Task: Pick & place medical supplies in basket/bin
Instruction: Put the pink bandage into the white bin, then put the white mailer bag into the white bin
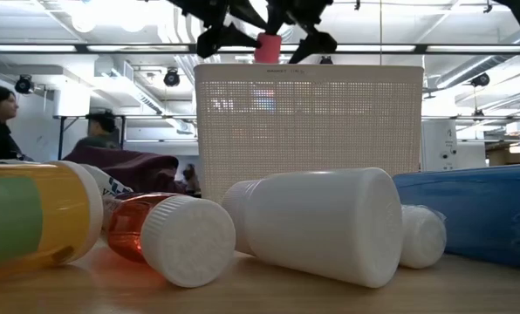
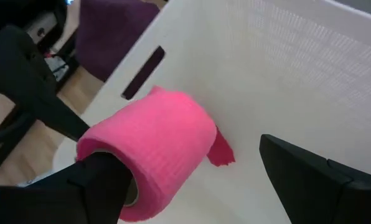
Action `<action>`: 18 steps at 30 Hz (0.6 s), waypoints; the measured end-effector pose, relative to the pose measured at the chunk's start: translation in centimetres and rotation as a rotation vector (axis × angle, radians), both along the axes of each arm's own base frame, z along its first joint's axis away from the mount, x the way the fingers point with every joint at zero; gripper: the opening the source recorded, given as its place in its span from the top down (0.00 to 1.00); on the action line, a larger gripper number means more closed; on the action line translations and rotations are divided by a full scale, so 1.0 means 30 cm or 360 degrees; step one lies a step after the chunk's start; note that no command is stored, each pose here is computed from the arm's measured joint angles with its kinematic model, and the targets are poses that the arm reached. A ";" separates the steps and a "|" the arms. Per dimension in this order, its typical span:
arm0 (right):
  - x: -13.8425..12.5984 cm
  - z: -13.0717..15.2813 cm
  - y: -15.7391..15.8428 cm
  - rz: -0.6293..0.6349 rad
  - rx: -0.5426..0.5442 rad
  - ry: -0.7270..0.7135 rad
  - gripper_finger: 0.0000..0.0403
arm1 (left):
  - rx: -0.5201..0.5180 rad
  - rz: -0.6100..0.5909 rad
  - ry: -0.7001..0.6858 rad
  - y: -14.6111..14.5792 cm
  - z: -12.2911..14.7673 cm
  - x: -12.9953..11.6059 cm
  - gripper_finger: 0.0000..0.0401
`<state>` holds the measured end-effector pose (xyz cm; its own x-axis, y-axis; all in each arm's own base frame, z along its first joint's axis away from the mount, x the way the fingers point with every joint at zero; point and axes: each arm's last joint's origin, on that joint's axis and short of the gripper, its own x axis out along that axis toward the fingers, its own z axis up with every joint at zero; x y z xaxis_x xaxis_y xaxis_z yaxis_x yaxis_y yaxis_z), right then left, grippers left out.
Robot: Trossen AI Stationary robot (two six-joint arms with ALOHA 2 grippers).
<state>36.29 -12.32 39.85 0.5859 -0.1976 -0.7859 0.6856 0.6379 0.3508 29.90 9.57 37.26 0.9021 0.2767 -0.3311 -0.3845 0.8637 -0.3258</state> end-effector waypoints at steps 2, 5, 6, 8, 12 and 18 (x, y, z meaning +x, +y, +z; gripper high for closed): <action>-0.007 -0.009 0.009 0.0001 0.0004 0.0066 0.18 | -0.0029 0.0032 0.0005 0.011 -0.016 0.001 0.56; -0.019 -0.021 0.029 0.0062 0.0059 0.0160 0.18 | -0.0074 0.0142 0.0036 0.033 -0.049 -0.004 0.56; -0.023 -0.022 0.035 0.0082 0.0073 0.0176 0.18 | -0.0098 0.0177 0.0030 0.041 -0.054 -0.006 0.56; -0.029 -0.018 0.039 0.0081 0.0053 0.0187 0.18 | -0.0142 0.0193 0.0053 0.046 -0.068 -0.011 0.56; -0.051 0.018 0.038 0.0035 -0.0054 0.0142 0.18 | -0.0083 0.0138 -0.0018 0.036 -0.015 -0.022 0.56; -0.118 0.088 0.097 0.0202 -0.0212 0.0141 0.18 | -0.0025 -0.0210 0.0061 -0.031 0.059 -0.141 0.56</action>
<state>32.76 -9.41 42.49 0.5425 -0.2322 -0.8073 0.6214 0.7577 0.1996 25.68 8.63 39.04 0.9169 0.1513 -0.3693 -0.2805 0.9025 -0.3267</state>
